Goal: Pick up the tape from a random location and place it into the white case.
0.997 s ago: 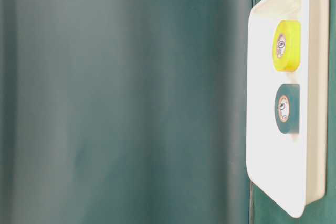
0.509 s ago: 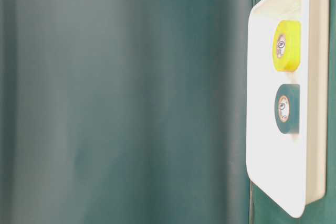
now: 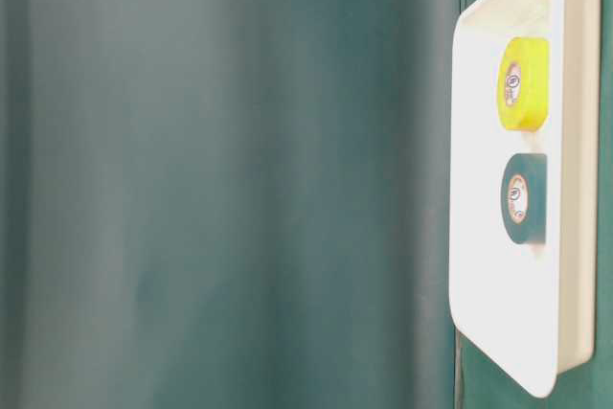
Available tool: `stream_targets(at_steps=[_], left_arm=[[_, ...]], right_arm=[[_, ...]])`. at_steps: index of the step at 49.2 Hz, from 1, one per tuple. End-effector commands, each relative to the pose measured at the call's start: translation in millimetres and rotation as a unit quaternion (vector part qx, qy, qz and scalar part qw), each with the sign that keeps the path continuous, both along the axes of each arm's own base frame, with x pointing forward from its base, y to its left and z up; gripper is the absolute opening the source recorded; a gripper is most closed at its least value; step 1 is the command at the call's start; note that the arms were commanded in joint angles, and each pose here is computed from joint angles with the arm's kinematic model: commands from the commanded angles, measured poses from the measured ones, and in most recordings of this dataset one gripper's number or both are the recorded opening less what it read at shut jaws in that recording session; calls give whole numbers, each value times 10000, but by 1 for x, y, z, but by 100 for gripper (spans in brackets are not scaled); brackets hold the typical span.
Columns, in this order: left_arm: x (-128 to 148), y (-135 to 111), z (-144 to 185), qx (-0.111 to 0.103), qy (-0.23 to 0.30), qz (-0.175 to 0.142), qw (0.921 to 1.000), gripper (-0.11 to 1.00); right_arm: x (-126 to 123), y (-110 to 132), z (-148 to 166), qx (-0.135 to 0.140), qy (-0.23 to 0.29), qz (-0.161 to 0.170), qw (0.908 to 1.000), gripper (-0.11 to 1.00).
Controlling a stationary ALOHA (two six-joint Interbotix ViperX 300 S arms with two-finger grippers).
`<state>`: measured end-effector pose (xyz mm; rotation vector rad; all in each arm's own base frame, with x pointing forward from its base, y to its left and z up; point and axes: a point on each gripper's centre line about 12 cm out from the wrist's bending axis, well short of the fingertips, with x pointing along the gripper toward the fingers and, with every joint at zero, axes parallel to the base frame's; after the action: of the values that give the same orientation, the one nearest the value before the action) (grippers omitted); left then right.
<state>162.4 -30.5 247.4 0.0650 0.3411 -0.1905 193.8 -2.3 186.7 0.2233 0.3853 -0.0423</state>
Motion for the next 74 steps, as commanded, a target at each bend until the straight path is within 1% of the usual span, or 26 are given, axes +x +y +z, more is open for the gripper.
stream_targets(at_steps=[1, 7, 13, 22, 31, 37, 43, 48, 56, 63, 74], left_arm=[[3, -1, 6, -30, -80, -12, 10000, 91], [6, -2, 7, -50, -186, -10, 9998, 91], [14, -3, 5, -72, -306, -6, 9995, 91], [38, -7, 8, -90, -451, -2, 9989, 91], [62, -12, 8, -85, -429, 3, 9990, 91], [78, -15, 10, -99, -512, 6, 9986, 91], [97, -18, 12, -98, -512, 7, 9986, 91], [114, -22, 10, -79, -414, 8, 9991, 91], [149, -28, 6, -38, -196, 8, 9998, 91], [180, -34, 11, -35, -181, 7, 9998, 91], [211, -41, 15, -8, -30, -10, 10000, 91]], right_arm=[[5, 0, 9, -9, -130, -2, 9999, 86], [5, 0, 10, -10, -138, -2, 9999, 86], [6, 0, 12, -10, -161, -2, 9999, 86], [8, 0, 15, -11, -199, -2, 9998, 86], [8, -1, 16, -13, -214, -3, 9998, 86], [8, -1, 16, -29, -200, -2, 9998, 86], [9, -1, 17, -32, -185, -9, 9998, 86], [9, -1, 17, -32, -185, -9, 9998, 86], [9, -1, 17, -53, -185, 0, 9998, 86], [9, -1, 17, -68, -162, 3, 9998, 86], [9, -1, 16, -78, -125, -2, 9999, 86]])
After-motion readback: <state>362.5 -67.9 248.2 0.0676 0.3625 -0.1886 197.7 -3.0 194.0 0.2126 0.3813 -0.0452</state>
